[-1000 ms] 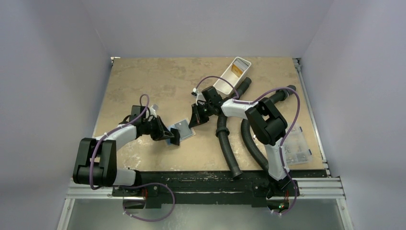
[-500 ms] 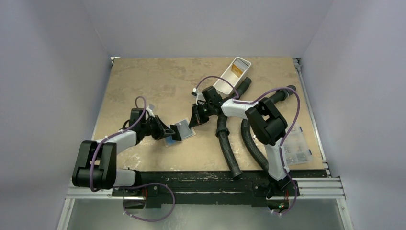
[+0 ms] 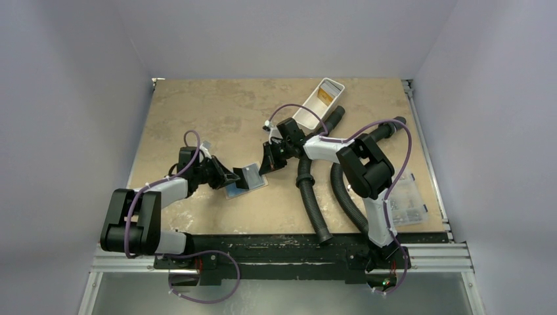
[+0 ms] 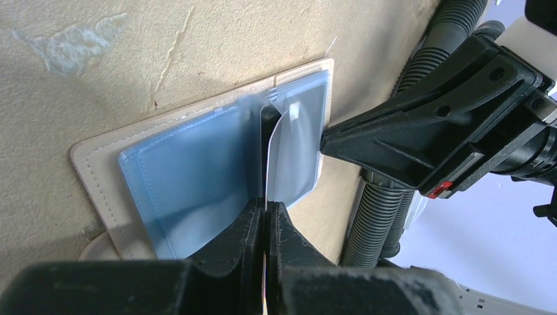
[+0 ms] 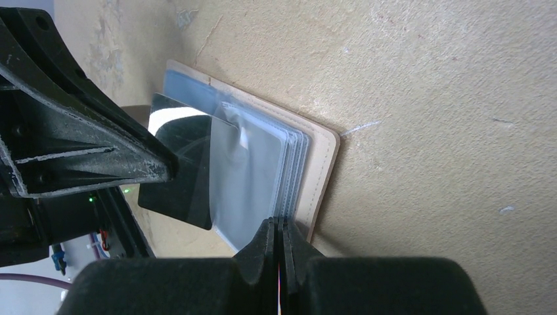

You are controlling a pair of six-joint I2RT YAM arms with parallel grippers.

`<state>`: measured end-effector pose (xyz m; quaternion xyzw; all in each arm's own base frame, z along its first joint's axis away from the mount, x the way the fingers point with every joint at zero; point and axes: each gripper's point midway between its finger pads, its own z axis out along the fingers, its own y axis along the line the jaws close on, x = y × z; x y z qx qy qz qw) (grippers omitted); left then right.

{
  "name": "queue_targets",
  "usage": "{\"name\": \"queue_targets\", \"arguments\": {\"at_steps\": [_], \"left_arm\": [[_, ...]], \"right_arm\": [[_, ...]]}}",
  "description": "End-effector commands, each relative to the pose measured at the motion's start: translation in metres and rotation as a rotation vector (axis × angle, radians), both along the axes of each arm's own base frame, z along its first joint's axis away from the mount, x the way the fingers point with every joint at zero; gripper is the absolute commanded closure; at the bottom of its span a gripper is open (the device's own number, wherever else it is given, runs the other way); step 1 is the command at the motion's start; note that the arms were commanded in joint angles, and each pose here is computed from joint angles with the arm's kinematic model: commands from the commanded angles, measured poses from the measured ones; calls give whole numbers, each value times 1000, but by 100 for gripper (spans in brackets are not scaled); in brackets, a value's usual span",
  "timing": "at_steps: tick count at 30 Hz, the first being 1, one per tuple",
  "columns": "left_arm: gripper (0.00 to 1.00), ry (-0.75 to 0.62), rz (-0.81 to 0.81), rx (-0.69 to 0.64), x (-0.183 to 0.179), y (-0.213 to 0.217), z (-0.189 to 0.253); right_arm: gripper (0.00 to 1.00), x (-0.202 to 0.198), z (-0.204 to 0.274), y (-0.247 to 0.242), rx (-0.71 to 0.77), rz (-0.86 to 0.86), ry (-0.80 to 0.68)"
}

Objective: Put the credit cards into the card holder
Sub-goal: Insert the credit card into the card holder.

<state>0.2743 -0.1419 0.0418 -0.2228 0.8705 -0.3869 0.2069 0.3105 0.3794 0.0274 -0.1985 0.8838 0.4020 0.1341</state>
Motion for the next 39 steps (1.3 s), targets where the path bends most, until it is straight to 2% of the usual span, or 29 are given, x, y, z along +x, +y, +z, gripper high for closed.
{"name": "queue_targets", "arguments": {"at_steps": [1,8,23,32,39], "left_arm": [[100,-47,31,45,14,8,0],[100,-75,9,122,17,16,0],[100,-139,-5,74,20,9,1],[100,-145,-29,-29,13,-7,-4],[100,-150,-27,-11,11,-15,-7]], "right_arm": [[100,2,-24,-11,-77,-14,8],[100,2,-23,-10,-76,-10,7],[100,-2,-25,-7,-73,-1,14],[100,-3,-22,-5,-67,-3,11],[100,-5,-24,-4,-61,-8,23]]}}
